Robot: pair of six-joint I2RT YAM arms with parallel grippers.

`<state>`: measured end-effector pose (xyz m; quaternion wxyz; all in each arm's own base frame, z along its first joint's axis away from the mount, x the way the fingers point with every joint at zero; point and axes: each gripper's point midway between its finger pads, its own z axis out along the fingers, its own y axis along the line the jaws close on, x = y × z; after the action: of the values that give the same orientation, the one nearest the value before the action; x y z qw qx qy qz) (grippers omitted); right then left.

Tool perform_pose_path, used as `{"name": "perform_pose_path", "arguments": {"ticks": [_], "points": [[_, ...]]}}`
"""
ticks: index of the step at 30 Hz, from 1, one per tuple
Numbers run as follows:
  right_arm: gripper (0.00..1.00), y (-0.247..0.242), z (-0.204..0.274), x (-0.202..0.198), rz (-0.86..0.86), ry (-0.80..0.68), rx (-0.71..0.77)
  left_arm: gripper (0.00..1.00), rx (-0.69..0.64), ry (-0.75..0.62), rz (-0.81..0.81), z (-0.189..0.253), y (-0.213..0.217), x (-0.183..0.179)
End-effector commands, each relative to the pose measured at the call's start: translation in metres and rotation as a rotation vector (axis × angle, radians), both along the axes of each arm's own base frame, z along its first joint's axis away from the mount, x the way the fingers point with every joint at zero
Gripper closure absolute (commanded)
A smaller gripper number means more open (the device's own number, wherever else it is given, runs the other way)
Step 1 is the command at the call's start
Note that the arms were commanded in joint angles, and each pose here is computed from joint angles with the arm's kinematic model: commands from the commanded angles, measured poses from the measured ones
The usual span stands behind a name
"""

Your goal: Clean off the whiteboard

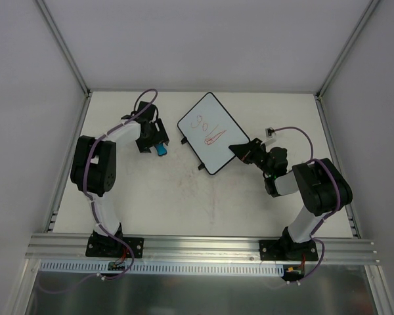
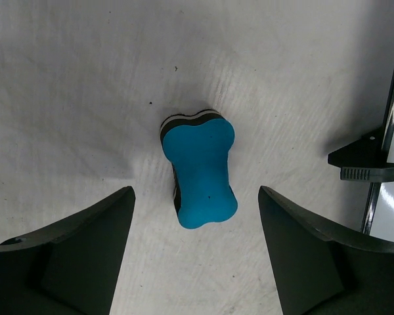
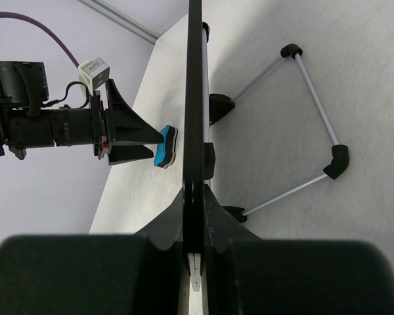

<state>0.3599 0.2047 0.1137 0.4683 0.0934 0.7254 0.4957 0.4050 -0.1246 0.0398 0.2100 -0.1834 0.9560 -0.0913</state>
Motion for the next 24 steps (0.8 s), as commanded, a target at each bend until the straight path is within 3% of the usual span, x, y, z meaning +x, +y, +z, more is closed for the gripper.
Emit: {"name": "perform_pose_path", "arguments": {"ticks": [1, 9, 24], "points": [[1.0, 0.008, 0.034, 0.002, 0.039, -0.153, 0.021, 0.23, 0.016, 0.008, 0.017, 0.007, -0.004, 0.006], [1.0, 0.007, 0.034, 0.003, 0.039, -0.152, 0.022, 0.33, 0.074, 0.04, 0.002, 0.01, 0.003, 0.012], [1.0, 0.008, 0.033, 0.004, 0.041, -0.144, 0.027, 0.33, 0.104, 0.054, -0.002, 0.008, 0.001, 0.011]]}}
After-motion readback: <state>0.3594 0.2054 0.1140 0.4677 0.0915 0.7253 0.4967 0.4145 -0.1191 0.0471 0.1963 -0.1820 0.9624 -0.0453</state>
